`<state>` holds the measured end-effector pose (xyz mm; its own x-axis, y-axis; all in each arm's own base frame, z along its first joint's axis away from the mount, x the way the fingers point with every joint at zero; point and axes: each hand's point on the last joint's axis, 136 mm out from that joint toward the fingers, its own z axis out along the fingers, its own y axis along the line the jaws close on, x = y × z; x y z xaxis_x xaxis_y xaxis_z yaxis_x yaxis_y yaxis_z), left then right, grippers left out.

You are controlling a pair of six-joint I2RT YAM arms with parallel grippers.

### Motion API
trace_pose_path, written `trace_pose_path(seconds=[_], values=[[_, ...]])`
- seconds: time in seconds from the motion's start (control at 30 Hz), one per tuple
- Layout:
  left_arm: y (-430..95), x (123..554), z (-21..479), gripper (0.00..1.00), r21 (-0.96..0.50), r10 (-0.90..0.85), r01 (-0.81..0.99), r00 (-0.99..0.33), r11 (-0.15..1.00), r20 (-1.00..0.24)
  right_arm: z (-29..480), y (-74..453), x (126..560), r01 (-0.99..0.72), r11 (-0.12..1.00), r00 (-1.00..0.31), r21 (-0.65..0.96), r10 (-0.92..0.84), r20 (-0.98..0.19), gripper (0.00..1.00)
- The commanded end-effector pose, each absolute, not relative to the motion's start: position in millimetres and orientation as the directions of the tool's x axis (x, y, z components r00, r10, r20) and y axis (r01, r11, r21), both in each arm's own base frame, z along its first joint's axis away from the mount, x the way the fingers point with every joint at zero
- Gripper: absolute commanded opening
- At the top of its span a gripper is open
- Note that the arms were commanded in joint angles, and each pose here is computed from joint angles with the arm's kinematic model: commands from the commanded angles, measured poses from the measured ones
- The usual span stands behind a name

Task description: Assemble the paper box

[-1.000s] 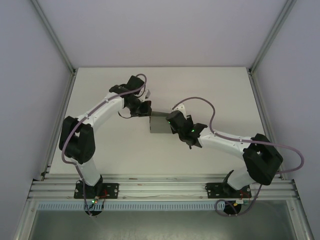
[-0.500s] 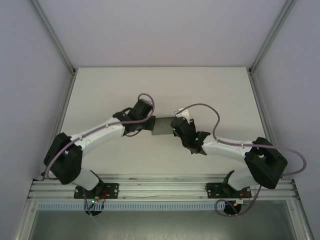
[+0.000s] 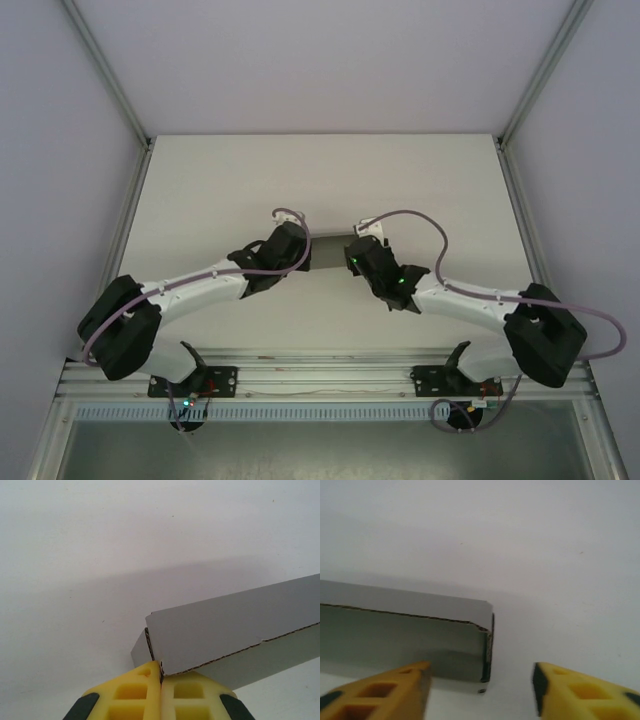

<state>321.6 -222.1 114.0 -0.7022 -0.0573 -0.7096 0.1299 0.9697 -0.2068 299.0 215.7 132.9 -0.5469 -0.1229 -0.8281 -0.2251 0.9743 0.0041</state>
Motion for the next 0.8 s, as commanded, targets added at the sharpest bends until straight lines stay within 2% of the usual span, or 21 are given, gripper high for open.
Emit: trace_pose_path(seconds=[0.0,0.07,0.2,0.3,0.4,0.53,0.67,0.77], values=[[-195,291,61,0.00,-0.032,0.087,0.127,-0.818,0.991,-0.568,153,221,290,-0.291,0.949,-0.592,0.120,-0.080,-0.802,0.69],[-196,293,64,0.00,-0.020,0.096,0.131,-0.812,0.991,-0.576,166,220,292,-0.286,0.938,-0.594,0.196,-0.013,-0.805,0.77],[-203,296,65,0.00,-0.028,0.113,0.157,-0.811,0.987,-0.574,190,213,307,-0.248,0.928,-0.574,0.278,0.091,-0.814,0.83],[-205,299,67,0.00,-0.017,0.123,0.162,-0.808,0.987,-0.576,191,206,324,-0.191,0.938,-0.599,0.290,0.122,-0.791,0.83],[-204,301,68,0.00,-0.002,0.131,0.161,-0.806,0.987,-0.578,171,197,340,-0.113,0.940,-0.671,0.321,0.166,-0.723,0.79],[-208,304,71,0.00,-0.014,0.128,0.169,-0.799,0.986,-0.588,140,189,346,-0.047,0.934,-0.730,0.355,0.211,-0.650,0.76],[-212,307,72,0.00,-0.015,0.134,0.176,-0.797,0.984,-0.589,112,187,344,-0.047,0.932,-0.740,0.358,0.208,-0.639,0.74],[-220,308,77,0.08,-0.037,0.142,0.204,-0.792,0.978,-0.594,94,185,340,-0.038,0.931,-0.745,0.362,0.215,-0.631,0.73]])
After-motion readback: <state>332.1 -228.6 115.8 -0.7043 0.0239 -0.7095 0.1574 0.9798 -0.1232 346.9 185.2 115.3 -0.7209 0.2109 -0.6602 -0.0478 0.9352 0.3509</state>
